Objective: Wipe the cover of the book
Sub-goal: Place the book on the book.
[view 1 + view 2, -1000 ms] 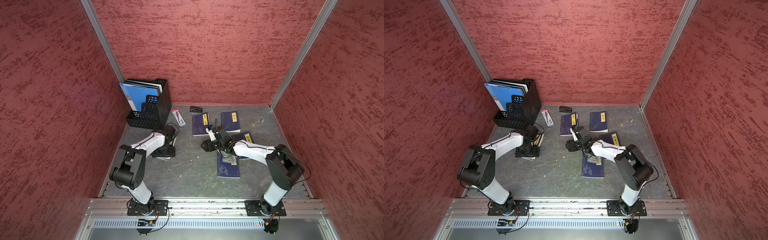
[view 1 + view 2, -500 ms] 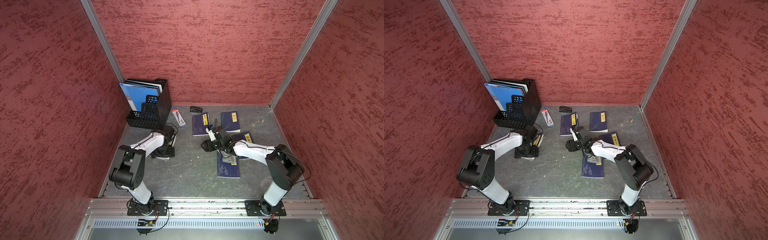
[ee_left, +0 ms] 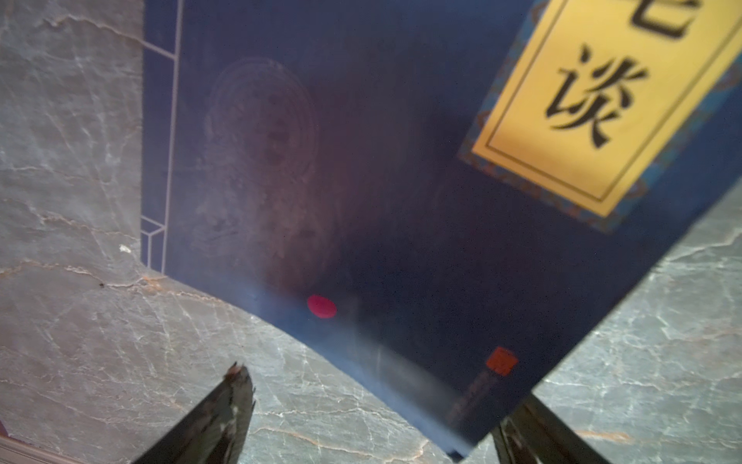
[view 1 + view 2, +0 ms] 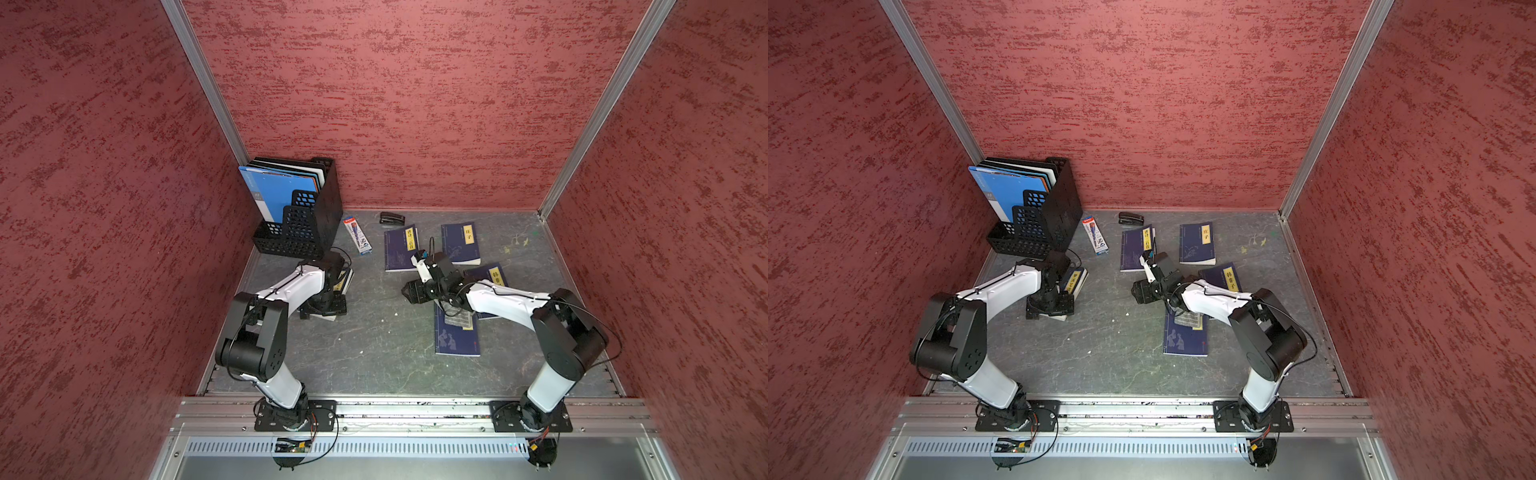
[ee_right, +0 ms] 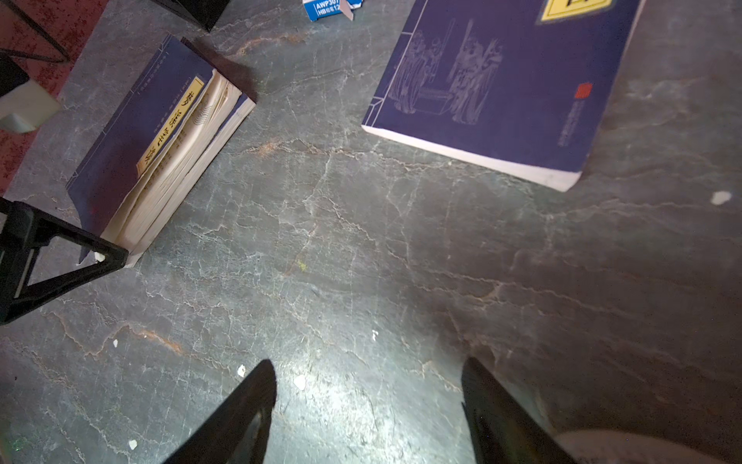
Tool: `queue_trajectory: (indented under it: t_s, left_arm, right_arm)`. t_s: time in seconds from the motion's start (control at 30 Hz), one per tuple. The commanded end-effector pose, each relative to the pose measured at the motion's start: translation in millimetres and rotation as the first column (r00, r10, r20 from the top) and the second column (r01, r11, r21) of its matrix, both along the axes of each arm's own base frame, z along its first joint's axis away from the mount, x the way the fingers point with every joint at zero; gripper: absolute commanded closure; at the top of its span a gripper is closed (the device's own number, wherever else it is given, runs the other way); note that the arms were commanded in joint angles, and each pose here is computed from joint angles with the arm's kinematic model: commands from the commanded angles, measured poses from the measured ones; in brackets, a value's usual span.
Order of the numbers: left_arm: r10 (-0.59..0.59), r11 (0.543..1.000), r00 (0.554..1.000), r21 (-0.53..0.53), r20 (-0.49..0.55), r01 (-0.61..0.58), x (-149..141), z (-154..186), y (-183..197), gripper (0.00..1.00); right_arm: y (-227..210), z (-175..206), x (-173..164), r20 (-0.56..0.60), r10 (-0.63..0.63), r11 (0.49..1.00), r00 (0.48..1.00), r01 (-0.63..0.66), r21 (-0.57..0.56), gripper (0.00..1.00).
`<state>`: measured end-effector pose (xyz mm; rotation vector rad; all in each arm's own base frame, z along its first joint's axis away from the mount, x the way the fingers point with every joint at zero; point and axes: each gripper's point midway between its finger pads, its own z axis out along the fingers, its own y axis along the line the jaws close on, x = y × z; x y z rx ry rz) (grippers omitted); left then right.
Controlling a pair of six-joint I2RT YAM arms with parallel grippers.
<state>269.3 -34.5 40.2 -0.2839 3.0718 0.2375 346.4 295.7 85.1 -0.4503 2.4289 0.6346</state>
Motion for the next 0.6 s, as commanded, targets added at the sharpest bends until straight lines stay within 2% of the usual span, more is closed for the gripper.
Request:
queue_trajectory:
  t_s: [0.0,0.17,0.3,0.47,0.57]
  left_arm:
    - [0.016,1.000,1.000,-0.007,0.015,-0.016,-3,7,2,0.09]
    - [-0.074,0.997,0.995,-0.008,0.071,0.075,10,21,-17,0.09]
    - [-0.165,0.979,0.971,-0.087,0.175,0.182,34,42,-65,0.08]
    - [-0.237,0.916,0.915,-0.239,0.326,0.322,59,64,-134,0.07]
    - [-0.250,0.883,0.896,-0.294,0.367,0.367,66,70,-158,0.07]
  right_arm:
    - [-6,1,4,0.016,-0.013,1.000,1.000,0.013,-0.024,0.27]
    - [-20,11,5,0.035,-0.059,0.995,0.998,0.061,-0.075,0.27]
    - [-50,21,3,0.047,-0.164,0.973,0.985,0.170,-0.159,0.26]
    - [-102,32,-13,0.063,-0.339,0.893,0.939,0.342,-0.292,0.26]
    - [-128,36,-27,0.069,-0.420,0.844,0.905,0.417,-0.336,0.26]
